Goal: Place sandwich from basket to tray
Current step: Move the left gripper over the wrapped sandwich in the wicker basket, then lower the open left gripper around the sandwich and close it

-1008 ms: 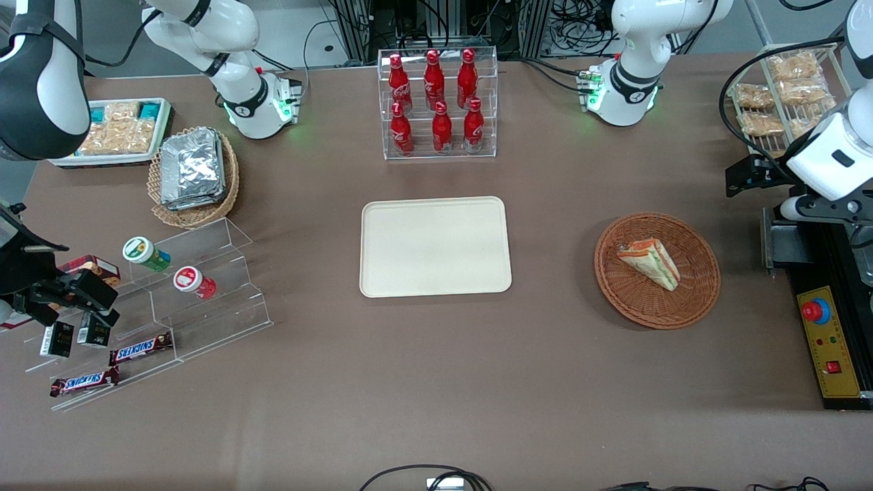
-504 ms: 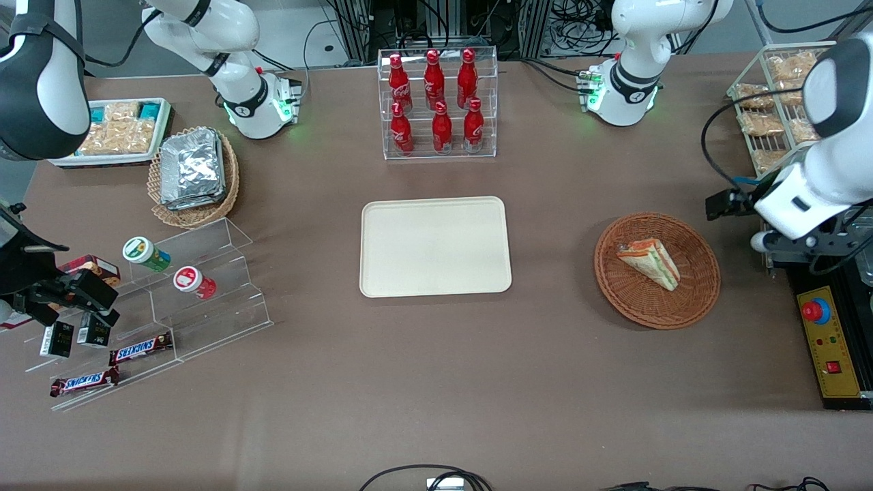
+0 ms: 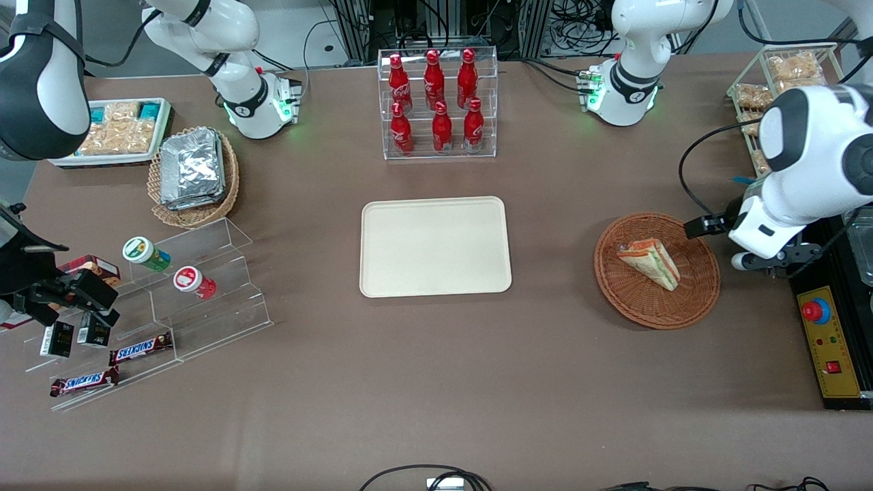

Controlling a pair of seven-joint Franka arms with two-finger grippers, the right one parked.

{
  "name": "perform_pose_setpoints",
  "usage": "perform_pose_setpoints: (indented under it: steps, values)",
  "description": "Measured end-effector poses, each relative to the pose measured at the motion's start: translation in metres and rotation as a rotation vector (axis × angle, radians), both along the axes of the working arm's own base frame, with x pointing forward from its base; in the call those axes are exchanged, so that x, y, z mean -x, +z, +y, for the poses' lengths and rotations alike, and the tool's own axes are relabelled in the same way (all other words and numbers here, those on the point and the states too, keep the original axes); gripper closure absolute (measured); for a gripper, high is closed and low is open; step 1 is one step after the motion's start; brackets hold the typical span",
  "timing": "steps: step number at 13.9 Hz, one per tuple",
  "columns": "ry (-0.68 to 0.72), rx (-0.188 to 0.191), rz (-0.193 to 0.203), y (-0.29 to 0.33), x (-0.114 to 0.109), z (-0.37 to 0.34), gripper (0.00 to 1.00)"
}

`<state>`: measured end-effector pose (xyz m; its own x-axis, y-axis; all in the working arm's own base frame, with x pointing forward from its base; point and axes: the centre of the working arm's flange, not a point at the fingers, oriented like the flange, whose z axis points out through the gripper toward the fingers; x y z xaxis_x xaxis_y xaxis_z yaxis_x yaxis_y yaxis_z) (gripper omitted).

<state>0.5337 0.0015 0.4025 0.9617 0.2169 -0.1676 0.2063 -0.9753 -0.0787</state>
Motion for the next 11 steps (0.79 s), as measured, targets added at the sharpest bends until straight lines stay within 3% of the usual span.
perform_pose_setpoints:
  steps: [5, 11]
  values:
    - [0.212, -0.031, -0.032, -0.047, 0.014, -0.007, 0.0]
    - [0.417, -0.052, -0.063, -0.08, 0.007, -0.034, 0.0]
